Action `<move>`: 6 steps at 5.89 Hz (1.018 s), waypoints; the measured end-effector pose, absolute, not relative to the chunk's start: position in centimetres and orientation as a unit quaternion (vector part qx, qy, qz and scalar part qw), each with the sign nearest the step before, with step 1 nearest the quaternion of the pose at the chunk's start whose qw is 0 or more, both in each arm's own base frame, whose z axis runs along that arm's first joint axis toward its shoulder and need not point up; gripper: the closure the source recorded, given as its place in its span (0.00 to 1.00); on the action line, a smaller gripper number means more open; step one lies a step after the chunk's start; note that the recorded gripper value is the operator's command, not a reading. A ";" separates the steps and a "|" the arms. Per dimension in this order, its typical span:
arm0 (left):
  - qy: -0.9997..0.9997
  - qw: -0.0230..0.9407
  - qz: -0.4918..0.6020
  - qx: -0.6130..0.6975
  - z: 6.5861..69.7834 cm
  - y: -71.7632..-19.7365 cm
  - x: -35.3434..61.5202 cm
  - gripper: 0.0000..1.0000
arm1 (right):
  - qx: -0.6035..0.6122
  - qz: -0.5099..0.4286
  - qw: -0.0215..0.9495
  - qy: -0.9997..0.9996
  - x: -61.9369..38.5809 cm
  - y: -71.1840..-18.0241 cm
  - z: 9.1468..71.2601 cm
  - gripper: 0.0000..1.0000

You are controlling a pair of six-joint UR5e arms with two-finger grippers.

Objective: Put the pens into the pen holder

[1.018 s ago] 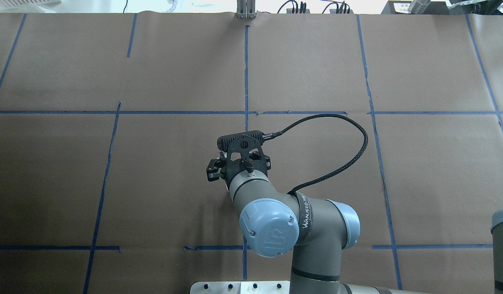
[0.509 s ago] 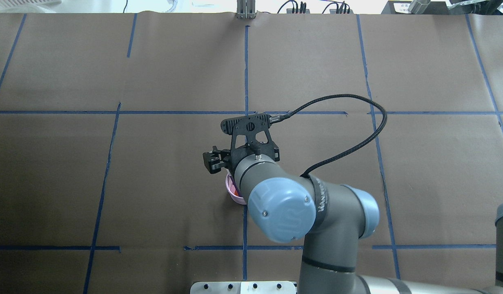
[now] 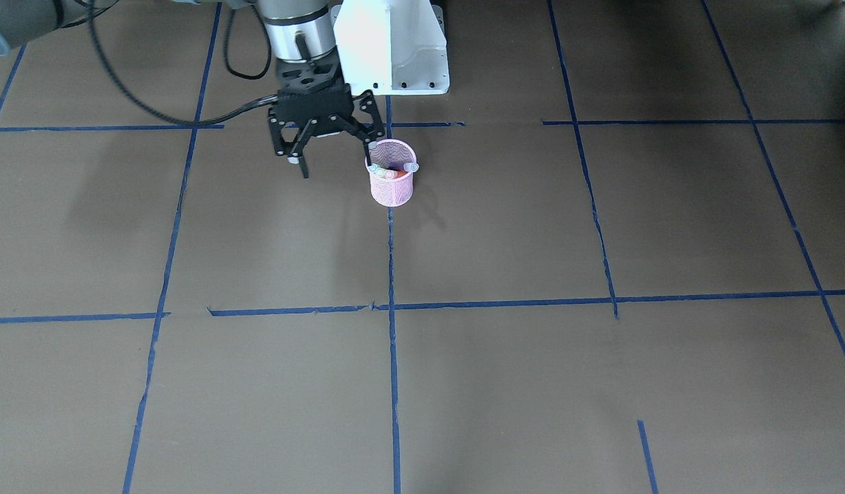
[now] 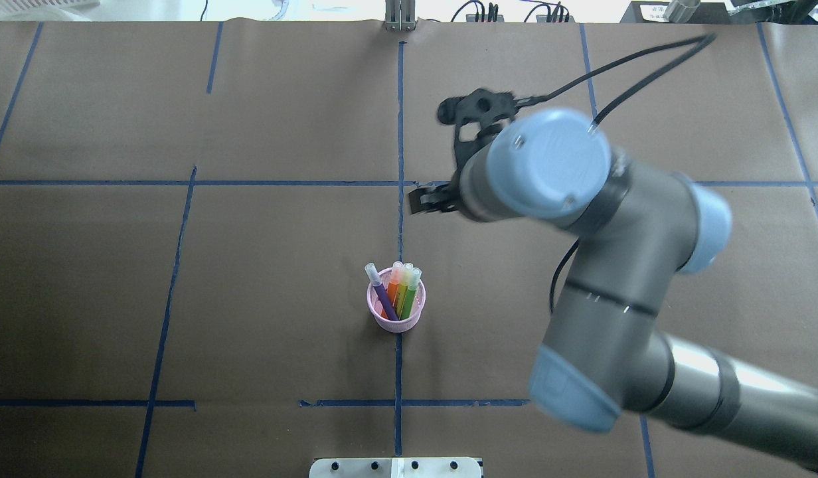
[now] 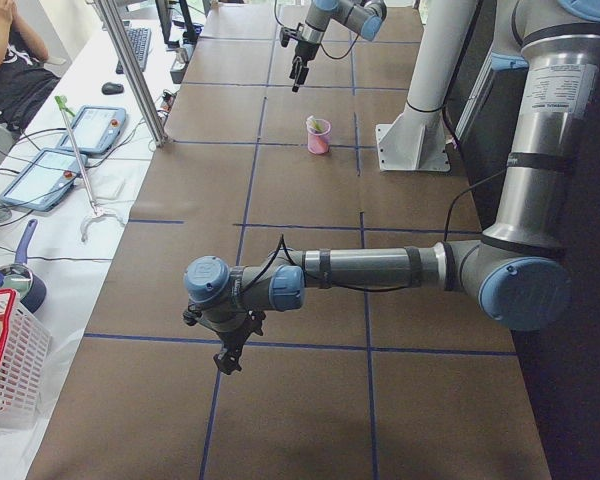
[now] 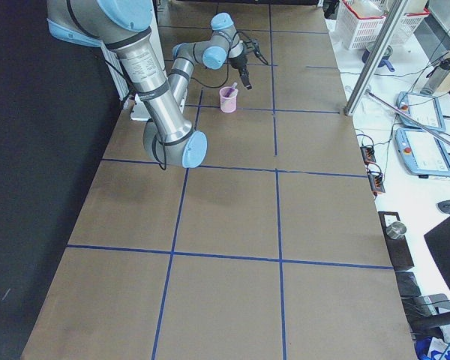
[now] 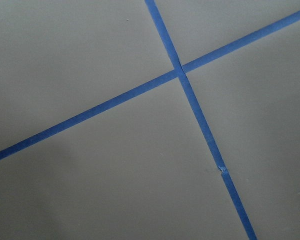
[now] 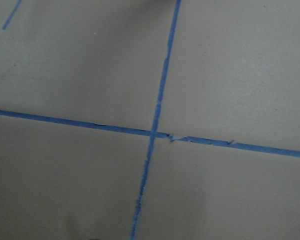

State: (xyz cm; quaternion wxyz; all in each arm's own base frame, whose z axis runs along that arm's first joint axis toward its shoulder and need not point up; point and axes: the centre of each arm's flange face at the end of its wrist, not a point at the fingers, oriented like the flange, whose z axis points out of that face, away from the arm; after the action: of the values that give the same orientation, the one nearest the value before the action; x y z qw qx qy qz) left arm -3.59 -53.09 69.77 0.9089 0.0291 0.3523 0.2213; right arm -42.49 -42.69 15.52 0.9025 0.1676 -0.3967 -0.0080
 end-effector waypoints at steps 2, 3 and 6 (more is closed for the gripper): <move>0.352 0.909 0.220 0.027 70.0 -53.0 -3.8 0.00 | 0.097 -0.070 0.922 -0.367 -32.9 -48.8 23.7 0.00; 0.353 0.910 0.215 0.027 70.1 -52.8 -4.3 0.00 | 0.084 -0.099 0.928 -0.349 -27.3 -51.8 28.3 0.00; 0.352 0.916 0.188 0.031 70.2 -48.3 -6.7 0.00 | 0.036 -0.181 0.933 -0.308 -12.4 -60.6 43.0 0.00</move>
State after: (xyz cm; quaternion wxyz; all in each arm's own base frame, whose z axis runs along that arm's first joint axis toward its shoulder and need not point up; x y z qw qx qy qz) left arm -6.66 -48.28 70.24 0.9162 0.0309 0.3524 0.1884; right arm -12.40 -60.56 42.98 0.9334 0.0359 -0.3077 -0.1810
